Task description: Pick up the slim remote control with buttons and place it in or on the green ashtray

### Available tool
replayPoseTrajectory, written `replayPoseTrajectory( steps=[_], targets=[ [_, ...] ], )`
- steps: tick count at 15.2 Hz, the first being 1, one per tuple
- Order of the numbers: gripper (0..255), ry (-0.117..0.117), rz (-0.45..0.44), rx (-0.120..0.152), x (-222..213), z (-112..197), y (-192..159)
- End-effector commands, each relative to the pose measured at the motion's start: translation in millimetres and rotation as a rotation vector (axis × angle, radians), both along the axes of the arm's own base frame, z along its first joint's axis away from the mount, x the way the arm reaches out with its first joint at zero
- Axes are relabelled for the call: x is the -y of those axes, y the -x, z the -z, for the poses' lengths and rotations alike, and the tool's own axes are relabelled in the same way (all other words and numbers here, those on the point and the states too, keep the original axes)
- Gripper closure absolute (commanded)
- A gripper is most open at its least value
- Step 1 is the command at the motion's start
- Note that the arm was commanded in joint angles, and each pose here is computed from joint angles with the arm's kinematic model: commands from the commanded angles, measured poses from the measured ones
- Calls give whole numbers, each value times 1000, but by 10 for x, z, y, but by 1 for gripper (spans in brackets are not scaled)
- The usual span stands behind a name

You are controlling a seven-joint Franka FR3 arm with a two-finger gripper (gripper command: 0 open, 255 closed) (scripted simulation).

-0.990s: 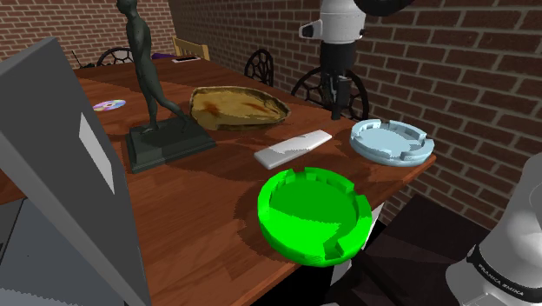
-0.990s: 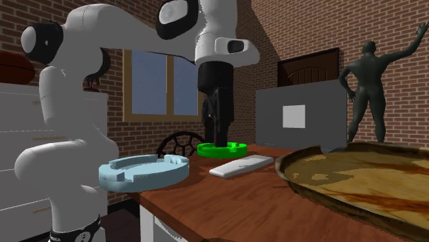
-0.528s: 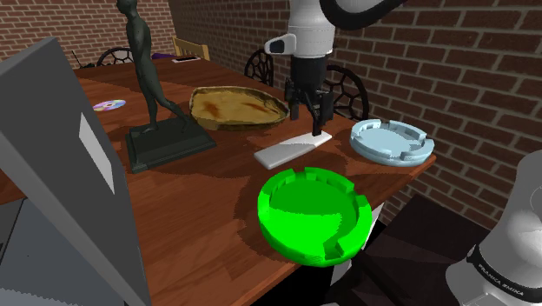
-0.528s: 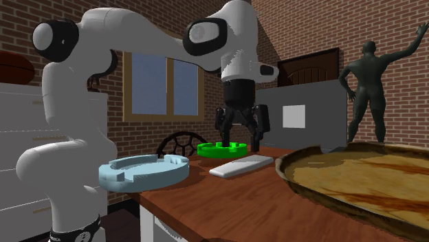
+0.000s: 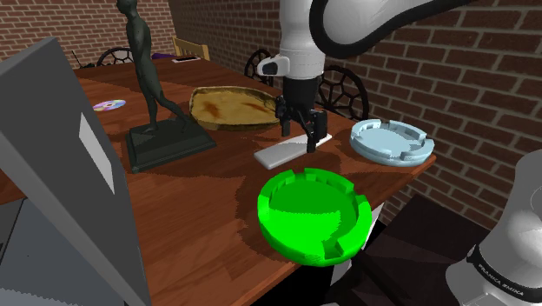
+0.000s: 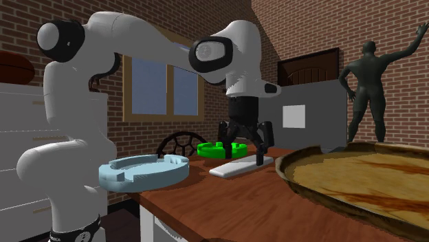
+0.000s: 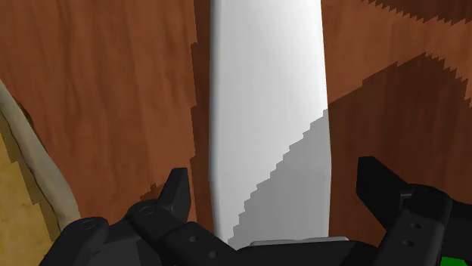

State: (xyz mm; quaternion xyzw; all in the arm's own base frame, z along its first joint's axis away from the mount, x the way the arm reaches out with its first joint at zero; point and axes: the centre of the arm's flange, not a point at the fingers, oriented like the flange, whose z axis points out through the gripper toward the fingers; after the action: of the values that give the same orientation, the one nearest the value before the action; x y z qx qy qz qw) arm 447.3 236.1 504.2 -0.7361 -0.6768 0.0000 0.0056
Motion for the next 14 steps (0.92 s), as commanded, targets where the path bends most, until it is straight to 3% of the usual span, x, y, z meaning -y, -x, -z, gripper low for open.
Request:
replayPoseTrajectory(
  steps=[1, 8, 9, 14],
  targets=[
    [0, 0, -1, 0, 5, 87, -5],
    [0, 0, -1, 0, 5, 86, -5],
    [255, 0, -1, 0, 5, 86, -5],
    [255, 0, -1, 0, 5, 87, -5]
  ],
)
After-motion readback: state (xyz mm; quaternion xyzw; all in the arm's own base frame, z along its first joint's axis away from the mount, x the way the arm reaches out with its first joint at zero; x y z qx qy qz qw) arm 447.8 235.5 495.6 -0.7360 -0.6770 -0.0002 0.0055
